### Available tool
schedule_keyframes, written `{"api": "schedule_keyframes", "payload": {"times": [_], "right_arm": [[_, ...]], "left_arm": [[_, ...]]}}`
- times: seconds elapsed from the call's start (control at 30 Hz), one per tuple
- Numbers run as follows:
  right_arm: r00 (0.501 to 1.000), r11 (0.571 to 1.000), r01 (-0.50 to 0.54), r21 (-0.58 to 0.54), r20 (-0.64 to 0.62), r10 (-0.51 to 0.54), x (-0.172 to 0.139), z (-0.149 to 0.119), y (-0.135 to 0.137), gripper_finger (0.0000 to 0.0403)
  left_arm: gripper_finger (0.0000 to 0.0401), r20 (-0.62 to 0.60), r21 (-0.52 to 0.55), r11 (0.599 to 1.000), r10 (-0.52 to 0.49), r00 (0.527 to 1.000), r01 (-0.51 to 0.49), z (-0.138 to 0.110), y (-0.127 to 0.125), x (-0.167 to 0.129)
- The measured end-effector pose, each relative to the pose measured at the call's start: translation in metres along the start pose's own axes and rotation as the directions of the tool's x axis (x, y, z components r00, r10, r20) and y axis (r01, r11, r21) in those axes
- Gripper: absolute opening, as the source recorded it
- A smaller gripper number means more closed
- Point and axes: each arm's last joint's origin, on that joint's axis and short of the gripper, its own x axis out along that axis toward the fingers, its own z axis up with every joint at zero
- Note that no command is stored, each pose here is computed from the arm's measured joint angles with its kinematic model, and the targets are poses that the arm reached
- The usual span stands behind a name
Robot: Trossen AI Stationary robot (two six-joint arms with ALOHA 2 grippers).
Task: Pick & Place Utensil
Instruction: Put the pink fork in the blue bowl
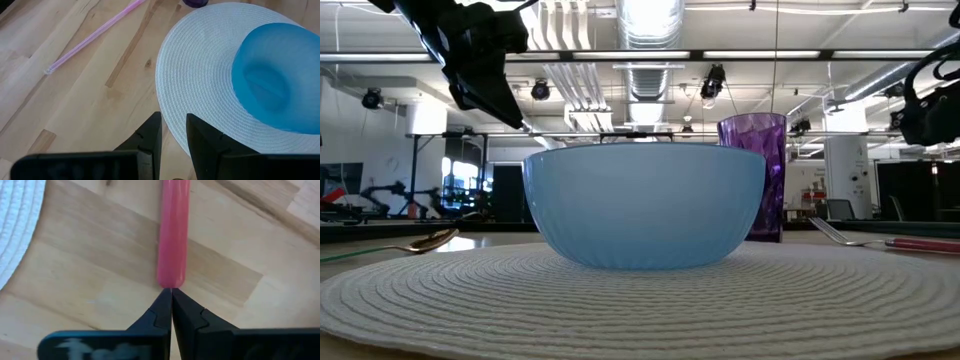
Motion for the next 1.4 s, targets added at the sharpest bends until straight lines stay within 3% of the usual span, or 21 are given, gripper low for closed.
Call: {"api": "schedule_keyframes", "payload": {"times": [0.13,0.37,0.6,0.83,1.03,1.23,1.4], "right_arm": [[0.999,0.999,-0.024,-0.045,0.022,0.025,-0.006,0.001,0.001,0.0008],[0.979,0.997,-0.059,-0.041,0.191,0.066,-0.019,0.012,-0.006,0.0023],[0.978,1.0,-0.008,0.004,0.208,0.007,-0.006,0.033,-0.017,0.0082],[0.977,1.0,-0.016,0.006,0.214,0.014,0.001,0.042,-0.018,0.0149],[0.947,1.0,-0.024,0.006,0.321,0.021,-0.001,0.048,-0.017,0.0188],[0.934,1.0,-0.014,0.018,0.356,0.007,0.004,0.055,-0.017,0.0198],[0.932,0.997,-0.072,0.013,0.358,0.063,0.014,0.056,-0.015,0.0199]], "left_arm": [[0.0081,0.001,-0.004,1.0,0.0,1.0,0.0,0.0,0.0,0.0],[0.0081,0.001,-0.005,1.0,-0.001,1.0,0.001,0.0,0.0,0.0],[0.0081,0.001,-0.005,1.0,0.0,1.0,0.0,0.0,0.0,0.0],[0.0081,0.001,-0.007,1.0,0.0,1.0,0.0,0.0,0.0,0.0],[0.0081,0.001,-0.007,1.0,0.0,1.0,0.0,0.0,0.0,0.0],[0.0081,0.001,-0.007,1.0,0.0,1.0,0.0,0.0,0.0,0.0],[0.0081,0.001,-0.011,1.0,0.0,1.0,0.0,0.0,0.0,0.0]]}}
